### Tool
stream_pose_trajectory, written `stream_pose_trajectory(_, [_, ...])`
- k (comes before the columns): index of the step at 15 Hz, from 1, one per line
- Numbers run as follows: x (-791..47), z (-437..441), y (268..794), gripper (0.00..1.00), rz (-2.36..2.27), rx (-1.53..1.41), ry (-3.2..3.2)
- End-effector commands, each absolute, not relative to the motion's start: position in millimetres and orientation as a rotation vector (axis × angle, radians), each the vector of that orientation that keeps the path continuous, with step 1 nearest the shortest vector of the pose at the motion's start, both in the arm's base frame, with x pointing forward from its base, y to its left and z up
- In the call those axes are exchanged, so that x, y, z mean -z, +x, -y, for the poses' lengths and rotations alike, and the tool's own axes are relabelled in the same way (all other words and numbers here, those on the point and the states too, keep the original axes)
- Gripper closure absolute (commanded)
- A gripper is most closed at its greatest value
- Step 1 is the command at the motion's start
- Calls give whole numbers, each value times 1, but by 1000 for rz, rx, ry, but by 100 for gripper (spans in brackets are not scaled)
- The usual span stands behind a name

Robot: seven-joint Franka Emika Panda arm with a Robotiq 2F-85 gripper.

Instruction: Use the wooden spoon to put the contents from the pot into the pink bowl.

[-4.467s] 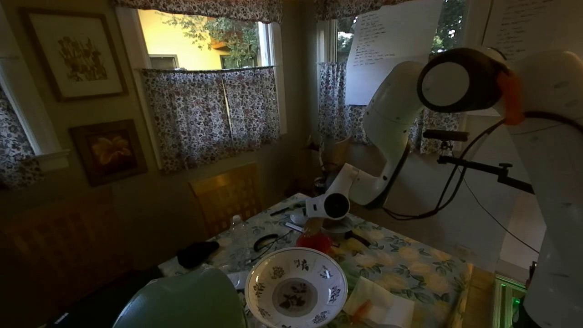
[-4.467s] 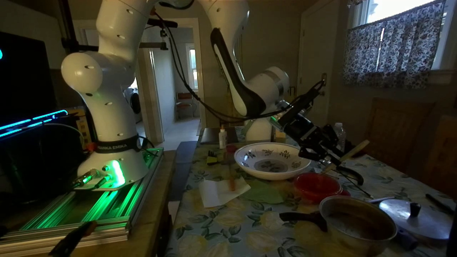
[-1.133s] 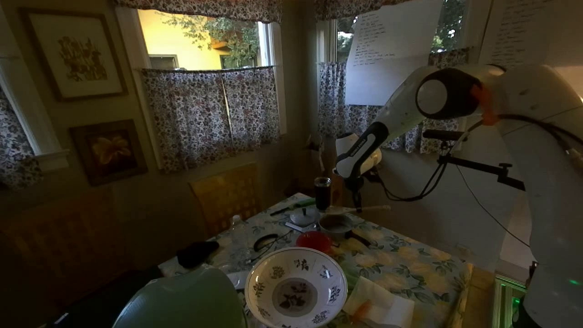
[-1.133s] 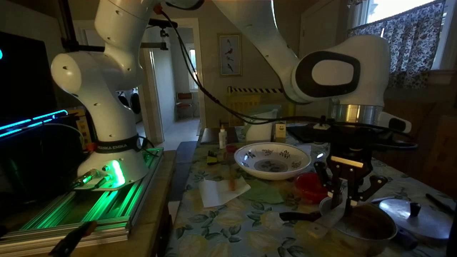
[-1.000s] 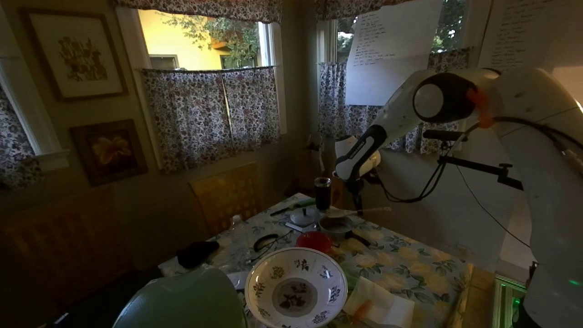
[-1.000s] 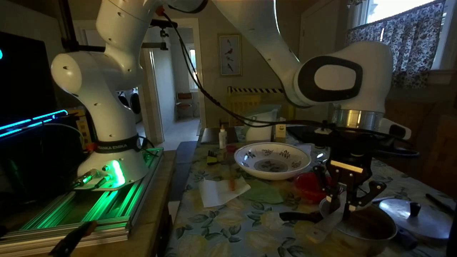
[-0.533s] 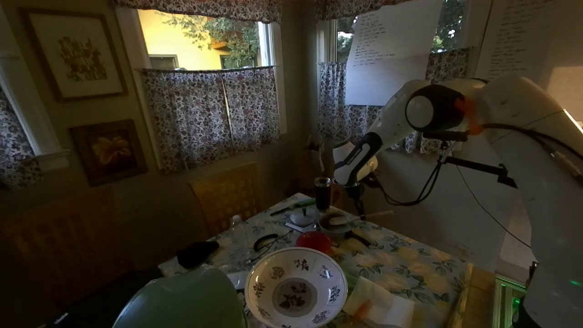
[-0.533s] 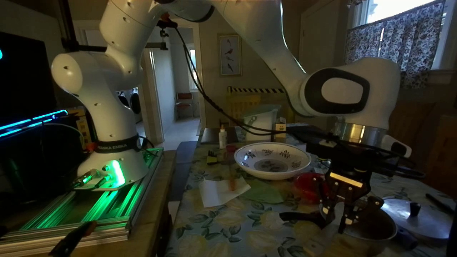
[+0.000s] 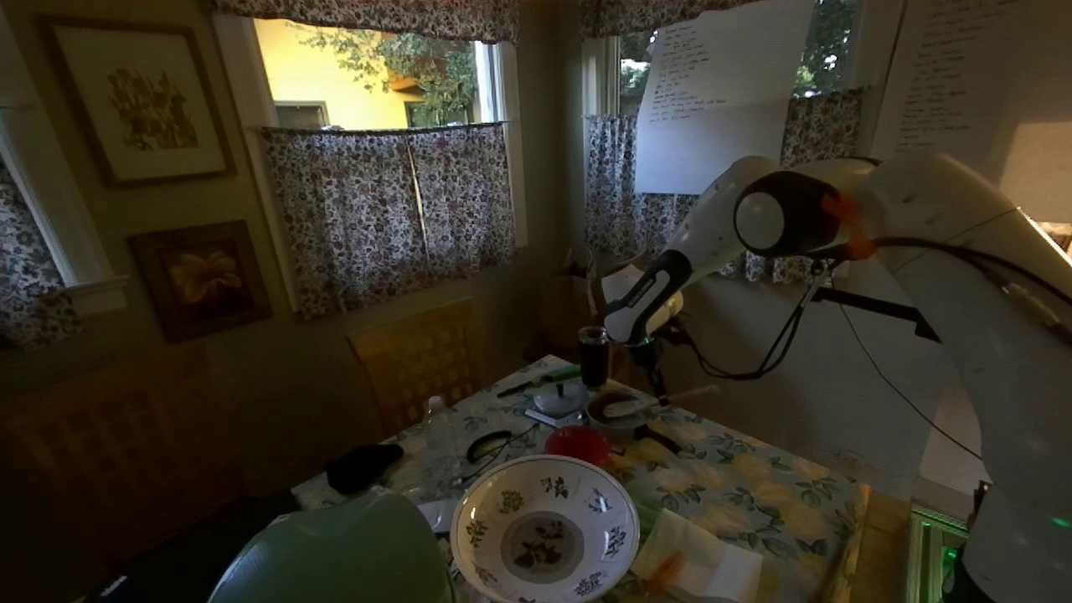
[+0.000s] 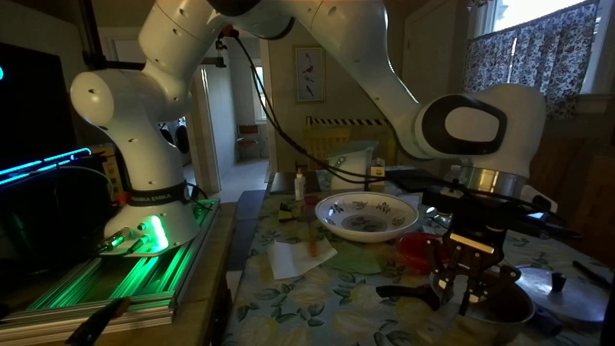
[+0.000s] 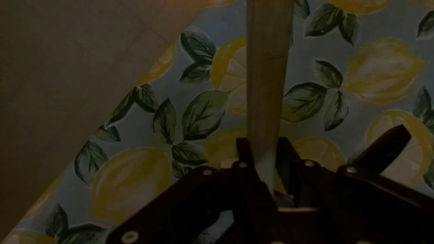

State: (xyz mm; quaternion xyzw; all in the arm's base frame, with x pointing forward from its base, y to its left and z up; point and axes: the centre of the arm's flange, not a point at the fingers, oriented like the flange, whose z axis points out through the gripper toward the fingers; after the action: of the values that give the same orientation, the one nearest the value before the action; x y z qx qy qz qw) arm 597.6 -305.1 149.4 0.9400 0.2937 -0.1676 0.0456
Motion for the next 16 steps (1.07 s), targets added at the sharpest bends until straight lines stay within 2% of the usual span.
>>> stream_pose_trajectory(1, [-145, 308, 615, 94, -938, 586, 2830])
stream_pose_trajectory(16, [-131, 303, 638, 94, -973, 736, 2678])
